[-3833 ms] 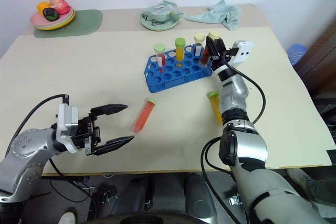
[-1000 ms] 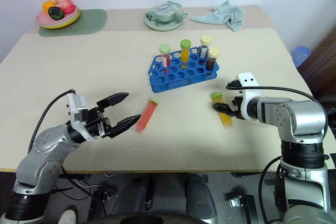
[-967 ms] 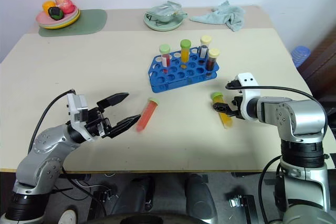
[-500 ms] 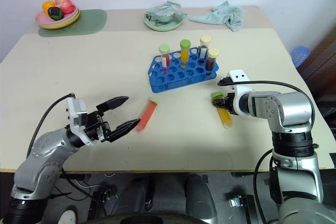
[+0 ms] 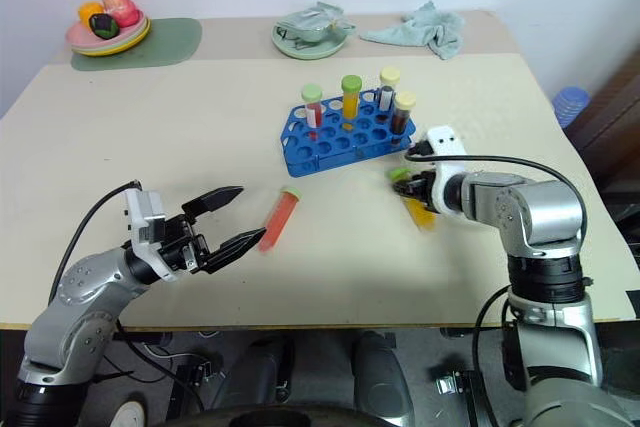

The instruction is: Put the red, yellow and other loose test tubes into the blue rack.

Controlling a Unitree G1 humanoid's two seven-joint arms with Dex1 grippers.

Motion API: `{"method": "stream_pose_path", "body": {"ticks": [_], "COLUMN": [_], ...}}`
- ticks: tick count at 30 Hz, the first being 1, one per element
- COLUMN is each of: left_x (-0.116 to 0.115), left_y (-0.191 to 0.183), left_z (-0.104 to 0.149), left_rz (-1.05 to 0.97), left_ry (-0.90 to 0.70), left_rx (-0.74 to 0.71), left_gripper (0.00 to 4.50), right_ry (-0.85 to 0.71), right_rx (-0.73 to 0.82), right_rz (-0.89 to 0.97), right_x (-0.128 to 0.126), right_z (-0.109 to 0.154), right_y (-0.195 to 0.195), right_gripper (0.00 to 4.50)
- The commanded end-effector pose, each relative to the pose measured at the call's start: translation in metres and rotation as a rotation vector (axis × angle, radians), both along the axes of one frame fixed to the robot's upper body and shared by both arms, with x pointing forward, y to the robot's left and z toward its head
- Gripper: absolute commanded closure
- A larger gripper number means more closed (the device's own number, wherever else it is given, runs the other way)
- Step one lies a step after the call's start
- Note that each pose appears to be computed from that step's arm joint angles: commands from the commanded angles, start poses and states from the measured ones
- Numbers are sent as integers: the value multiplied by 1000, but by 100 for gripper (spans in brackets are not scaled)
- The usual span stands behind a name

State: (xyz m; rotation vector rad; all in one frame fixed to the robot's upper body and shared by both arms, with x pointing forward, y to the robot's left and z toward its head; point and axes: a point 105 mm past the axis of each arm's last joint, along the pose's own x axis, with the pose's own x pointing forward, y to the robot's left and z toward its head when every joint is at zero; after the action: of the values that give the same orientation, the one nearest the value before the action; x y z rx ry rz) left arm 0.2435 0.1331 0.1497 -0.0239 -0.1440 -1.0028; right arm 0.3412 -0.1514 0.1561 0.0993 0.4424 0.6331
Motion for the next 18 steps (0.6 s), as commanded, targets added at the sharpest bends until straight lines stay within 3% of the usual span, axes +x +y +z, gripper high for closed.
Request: {"method": "stream_pose_path", "body": {"ticks": [1,4,6,8,18], "left_x": [0,2,4,5,2], "left_y": [2,3,5,6,17], "left_z": [11,11,12,13,19], "left_rz": [6,14,23,28,82], "left_ry": [-50,-50,-49,-49,-45], "left_rx": [-17,-26,-35,-40,-43], "left_gripper": [0,0,0,0,0], "right_ry": [-326,-496,-609,-692,-934], "right_rx": [229,330,483,557,507], "right_rz": [117,171,250,190,-71], "right_x": [-4,-4,-3,12,65], "right_z": [61,77,88,92,59], "right_y": [24,35,43,43,44], "right_gripper": [368,368,368,368,368]}}
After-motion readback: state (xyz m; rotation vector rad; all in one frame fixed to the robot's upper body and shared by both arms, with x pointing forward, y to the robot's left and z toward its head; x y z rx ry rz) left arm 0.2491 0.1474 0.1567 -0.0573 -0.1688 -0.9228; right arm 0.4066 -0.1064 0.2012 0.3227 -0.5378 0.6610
